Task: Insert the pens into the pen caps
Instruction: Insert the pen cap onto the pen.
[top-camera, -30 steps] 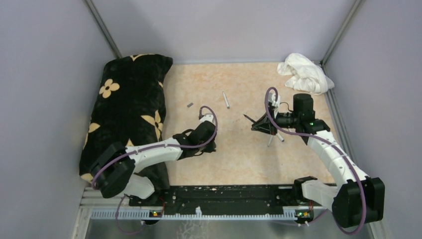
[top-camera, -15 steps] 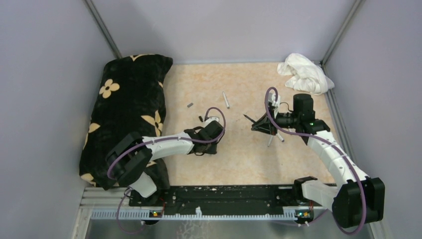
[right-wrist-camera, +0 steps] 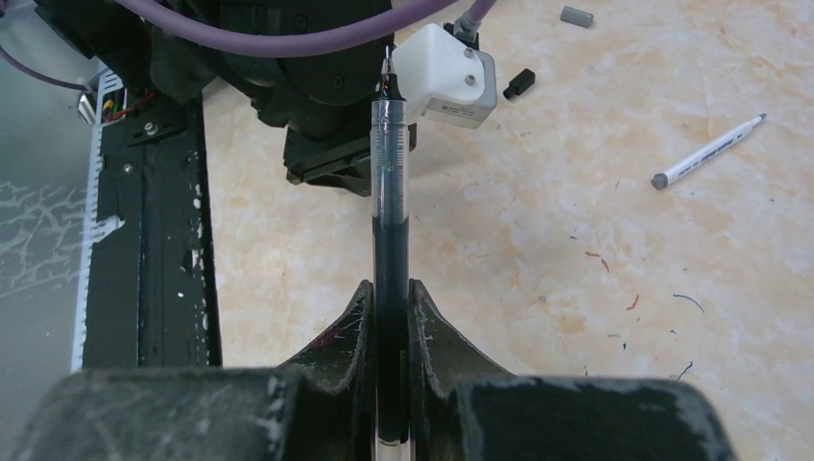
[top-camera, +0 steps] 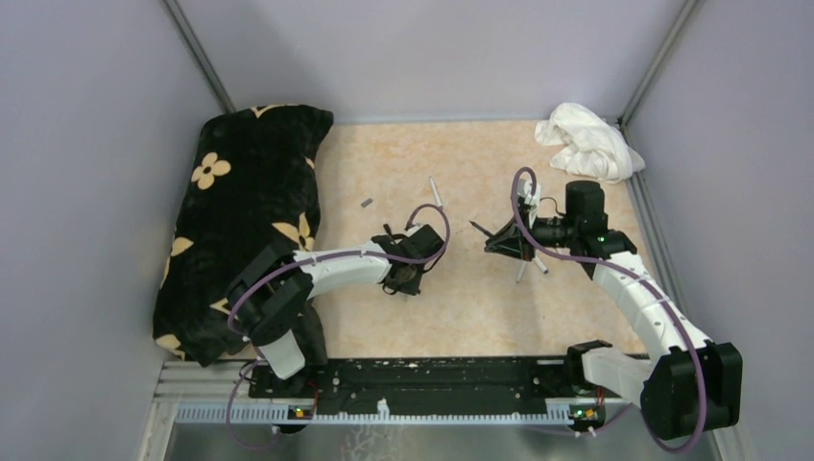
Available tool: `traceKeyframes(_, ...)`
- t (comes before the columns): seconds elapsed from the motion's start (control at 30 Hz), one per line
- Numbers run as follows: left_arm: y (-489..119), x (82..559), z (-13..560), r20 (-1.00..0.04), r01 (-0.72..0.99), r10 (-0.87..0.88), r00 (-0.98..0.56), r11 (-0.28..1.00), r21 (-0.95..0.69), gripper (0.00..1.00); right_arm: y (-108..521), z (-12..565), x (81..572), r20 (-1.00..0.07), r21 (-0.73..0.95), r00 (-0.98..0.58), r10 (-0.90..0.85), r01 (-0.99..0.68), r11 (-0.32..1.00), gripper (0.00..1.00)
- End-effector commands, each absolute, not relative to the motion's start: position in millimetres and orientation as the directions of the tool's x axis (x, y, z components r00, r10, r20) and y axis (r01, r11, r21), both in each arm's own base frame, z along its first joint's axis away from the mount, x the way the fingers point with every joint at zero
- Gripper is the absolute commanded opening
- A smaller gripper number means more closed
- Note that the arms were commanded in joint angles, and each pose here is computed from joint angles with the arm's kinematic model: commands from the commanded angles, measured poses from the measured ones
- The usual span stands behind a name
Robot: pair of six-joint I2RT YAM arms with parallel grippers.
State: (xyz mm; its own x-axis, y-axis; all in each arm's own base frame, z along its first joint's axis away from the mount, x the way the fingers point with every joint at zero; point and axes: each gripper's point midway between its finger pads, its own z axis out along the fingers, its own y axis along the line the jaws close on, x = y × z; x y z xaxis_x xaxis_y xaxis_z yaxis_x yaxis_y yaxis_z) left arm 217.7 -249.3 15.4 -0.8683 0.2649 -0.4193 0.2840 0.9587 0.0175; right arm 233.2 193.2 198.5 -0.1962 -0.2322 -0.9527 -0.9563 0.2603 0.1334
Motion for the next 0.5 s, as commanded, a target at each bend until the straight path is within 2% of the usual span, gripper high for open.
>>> traceKeyframes(0.0,-221.9,188.0,-15.2,-0.236,0.335,0.350,-0.907,0.937,0.103,0.27,195.0,218.0,237.3,-0.969,0.082,-0.134,-0.207,-0.967,0.240,0.00)
traceKeyframes(0.07,-224.2,186.8,-17.8,-0.220,0.351,0.364,-0.905,0.931,0.097,0.17,195.1,218.5,236.8,-0.969,0.082,-0.133,-0.206,-0.968,0.238,0.00)
traceKeyframes(0.13,-226.3,186.3,-19.0,-0.212,0.359,0.371,-0.904,0.929,0.091,0.00,195.2,218.8,236.5,-0.970,0.084,-0.134,-0.205,-0.968,0.237,0.00)
traceKeyframes(0.3,-240.8,197.5,1.1,-0.276,0.363,0.361,-0.891,0.931,0.044,0.00,195.4,221.1,235.4,-0.971,0.084,-0.132,-0.200,-0.969,0.233,0.00)
traceKeyframes(0.37,-250.6,206.7,19.8,-0.341,0.358,0.337,-0.877,0.934,0.001,0.00,195.0,221.9,235.4,-0.971,0.087,-0.134,-0.196,-0.969,0.233,0.00)
traceKeyframes(0.47,-269.7,226.7,64.5,-0.492,0.354,0.266,-0.829,0.931,-0.093,0.00,193.2,223.9,237.0,-0.972,0.091,-0.138,-0.188,-0.966,0.240,0.00)
